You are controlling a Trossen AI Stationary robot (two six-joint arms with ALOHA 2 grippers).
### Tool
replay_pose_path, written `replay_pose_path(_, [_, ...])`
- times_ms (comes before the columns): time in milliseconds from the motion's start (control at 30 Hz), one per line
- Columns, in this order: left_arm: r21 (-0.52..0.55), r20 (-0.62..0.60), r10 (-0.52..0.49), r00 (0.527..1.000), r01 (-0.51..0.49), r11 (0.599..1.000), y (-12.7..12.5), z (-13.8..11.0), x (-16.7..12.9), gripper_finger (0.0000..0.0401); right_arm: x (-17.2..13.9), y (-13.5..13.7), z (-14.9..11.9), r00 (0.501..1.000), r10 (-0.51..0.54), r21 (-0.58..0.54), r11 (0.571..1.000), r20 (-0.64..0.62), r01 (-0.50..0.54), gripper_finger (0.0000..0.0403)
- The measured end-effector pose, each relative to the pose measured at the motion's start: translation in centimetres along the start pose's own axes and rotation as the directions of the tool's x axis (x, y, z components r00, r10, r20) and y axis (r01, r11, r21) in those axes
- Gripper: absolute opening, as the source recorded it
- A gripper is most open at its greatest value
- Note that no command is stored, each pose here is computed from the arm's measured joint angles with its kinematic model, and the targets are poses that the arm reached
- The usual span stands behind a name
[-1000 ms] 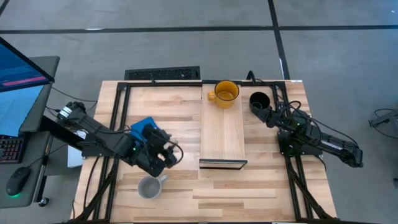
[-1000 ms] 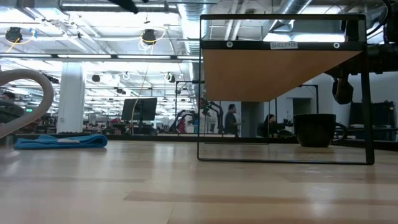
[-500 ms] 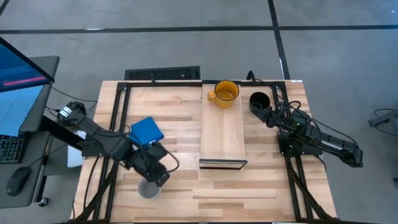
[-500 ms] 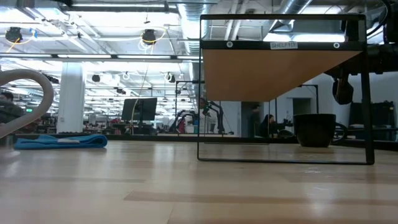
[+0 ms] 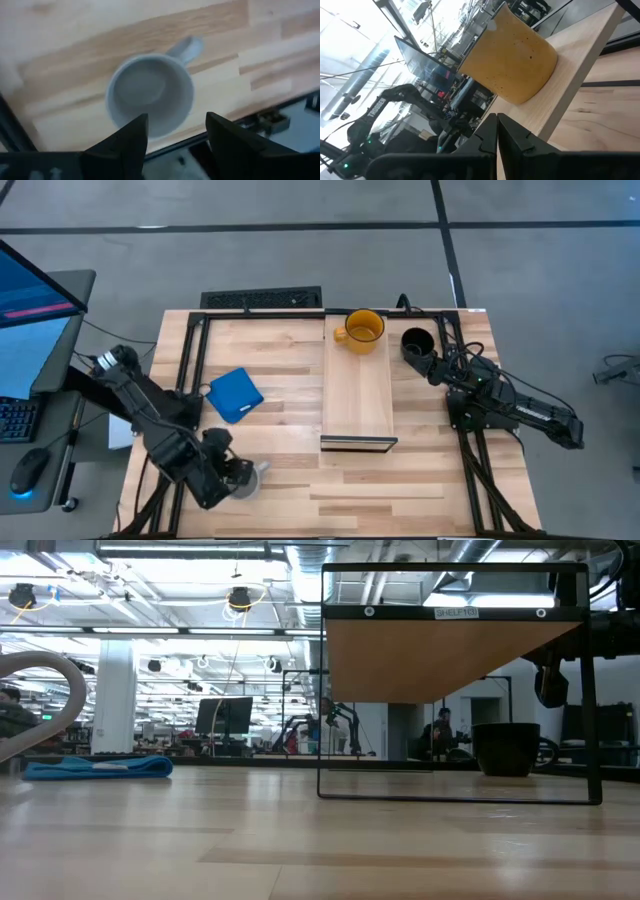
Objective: Stack small to large cups/mugs on shelf
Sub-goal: Put the gray mug on the shelf
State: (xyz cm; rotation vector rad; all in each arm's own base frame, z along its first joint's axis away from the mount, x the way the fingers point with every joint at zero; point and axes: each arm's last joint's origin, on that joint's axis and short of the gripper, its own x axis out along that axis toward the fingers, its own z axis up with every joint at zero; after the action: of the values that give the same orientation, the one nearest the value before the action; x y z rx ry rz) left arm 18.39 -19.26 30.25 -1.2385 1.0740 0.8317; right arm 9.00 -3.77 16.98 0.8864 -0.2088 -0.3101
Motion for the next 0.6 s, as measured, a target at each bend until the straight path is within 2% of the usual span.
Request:
replay_pose_path(100, [-0.094,-0.035,0.060,0.998,-0.063,0.994,0.2,-0.8,0.7,0.0190,0.0,0.0,0.0,1.000,0.000,0.000,1.000,0.000,0.000,0.0033])
replay_pose_path(200, [-0.100,-0.090,0.113,0.990,-0.121,0.988,-0.2,-1.5,1.9,0.0190,0.0,0.0,0.0,1.000,0.000,0.000,1.000,-0.001,0.000,0.0033])
replay_pose_path(400, [-0.114,-0.074,0.174,0.982,-0.182,0.977,-1.2,-2.1,4.7,0.0190,0.0,0.0,0.0,1.000,0.000,0.000,1.000,-0.001,0.000,0.0033])
replay_pose_path(600, [-0.119,-0.083,0.203,0.976,-0.212,0.970,-1.4,-2.3,5.4,0.0190,0.0,0.0,0.0,1.000,0.000,0.000,1.000,-0.001,0.000,0.0033])
